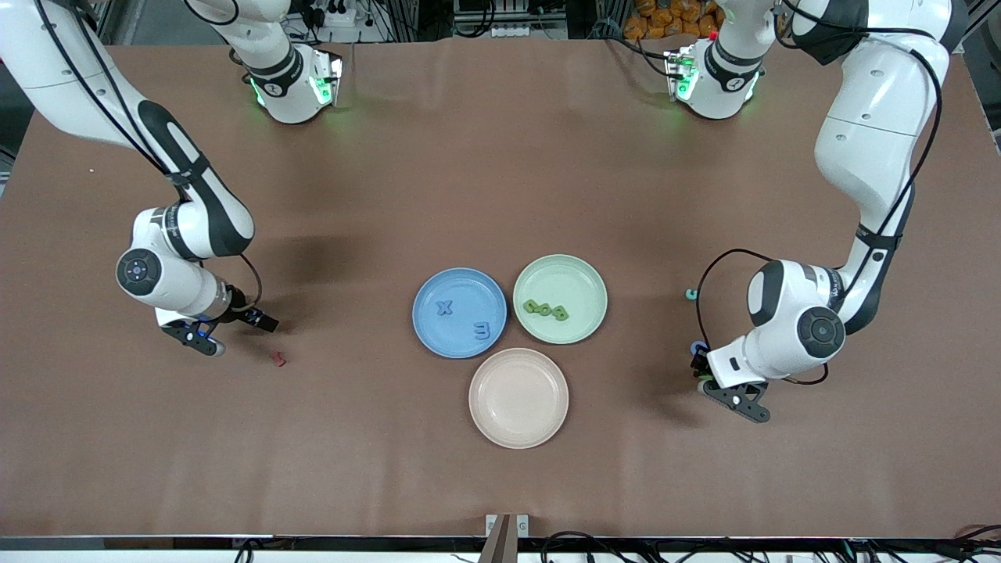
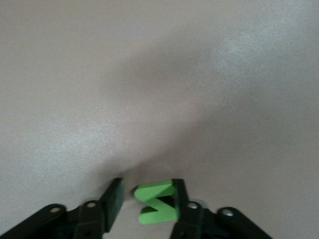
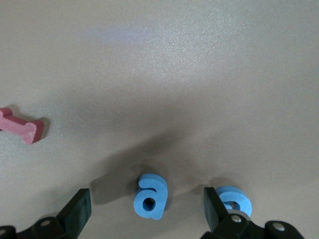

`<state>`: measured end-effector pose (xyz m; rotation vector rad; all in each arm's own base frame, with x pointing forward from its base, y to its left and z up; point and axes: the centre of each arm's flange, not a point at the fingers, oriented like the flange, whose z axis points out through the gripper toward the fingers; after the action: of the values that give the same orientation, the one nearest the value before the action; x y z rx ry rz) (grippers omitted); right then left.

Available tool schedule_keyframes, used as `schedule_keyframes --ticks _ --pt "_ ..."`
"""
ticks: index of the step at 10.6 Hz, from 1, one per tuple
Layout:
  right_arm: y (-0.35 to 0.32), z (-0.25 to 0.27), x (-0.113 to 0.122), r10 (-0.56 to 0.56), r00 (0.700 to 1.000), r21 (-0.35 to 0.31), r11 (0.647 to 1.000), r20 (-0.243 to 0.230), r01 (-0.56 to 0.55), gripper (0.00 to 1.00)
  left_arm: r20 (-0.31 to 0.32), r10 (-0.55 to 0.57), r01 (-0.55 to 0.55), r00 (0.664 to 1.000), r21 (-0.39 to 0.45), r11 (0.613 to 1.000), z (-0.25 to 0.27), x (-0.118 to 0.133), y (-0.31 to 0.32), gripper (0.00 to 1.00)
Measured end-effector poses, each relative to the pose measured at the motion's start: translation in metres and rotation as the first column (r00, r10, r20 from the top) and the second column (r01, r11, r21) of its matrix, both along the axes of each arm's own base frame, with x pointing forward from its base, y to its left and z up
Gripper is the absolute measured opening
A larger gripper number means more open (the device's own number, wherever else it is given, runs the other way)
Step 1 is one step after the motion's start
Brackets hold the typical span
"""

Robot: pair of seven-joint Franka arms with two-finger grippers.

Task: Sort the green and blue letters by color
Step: 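Grasp the green N with the left gripper while the right gripper grasps the a, then place the N on the green plate while the right gripper carries the a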

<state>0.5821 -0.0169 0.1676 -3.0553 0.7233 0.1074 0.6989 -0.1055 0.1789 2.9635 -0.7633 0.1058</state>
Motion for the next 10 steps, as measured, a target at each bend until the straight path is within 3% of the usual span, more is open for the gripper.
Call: schedule_keyframes --ticks 1,5,7,8,10 --pt "0.001 0.000 0.000 0.001 1.000 0.000 1.000 0.000 -0.001 1.00 0.003 0.004 -0.004 1.000 -0.002 1.000 0.002 0.001 0.002 0.35" --pt "0.003 -0.004 -0.001 -0.001 1.000 0.002 1.000 -0.008 0.001 1.00 0.002 0.003 -0.003 1.000 -0.003 1.000 0.004 0.001 0.000 0.34" --pt "0.004 -0.004 -0.001 0.000 1.000 0.003 1.000 -0.007 0.000 0.92 -0.010 0.030 -0.031 0.999 -0.037 0.999 0.018 -0.002 -0.027 0.34" --pt "0.006 -0.003 0.000 0.002 1.000 0.004 1.000 -0.003 -0.002 0.83 -0.025 0.070 -0.071 0.997 -0.058 0.996 0.029 -0.006 -0.050 0.34" --pt "0.008 0.002 0.002 0.005 1.000 0.003 1.000 0.005 -0.005 0.56 -0.041 0.115 -0.118 0.992 -0.075 0.990 0.049 -0.019 -0.102 0.34"
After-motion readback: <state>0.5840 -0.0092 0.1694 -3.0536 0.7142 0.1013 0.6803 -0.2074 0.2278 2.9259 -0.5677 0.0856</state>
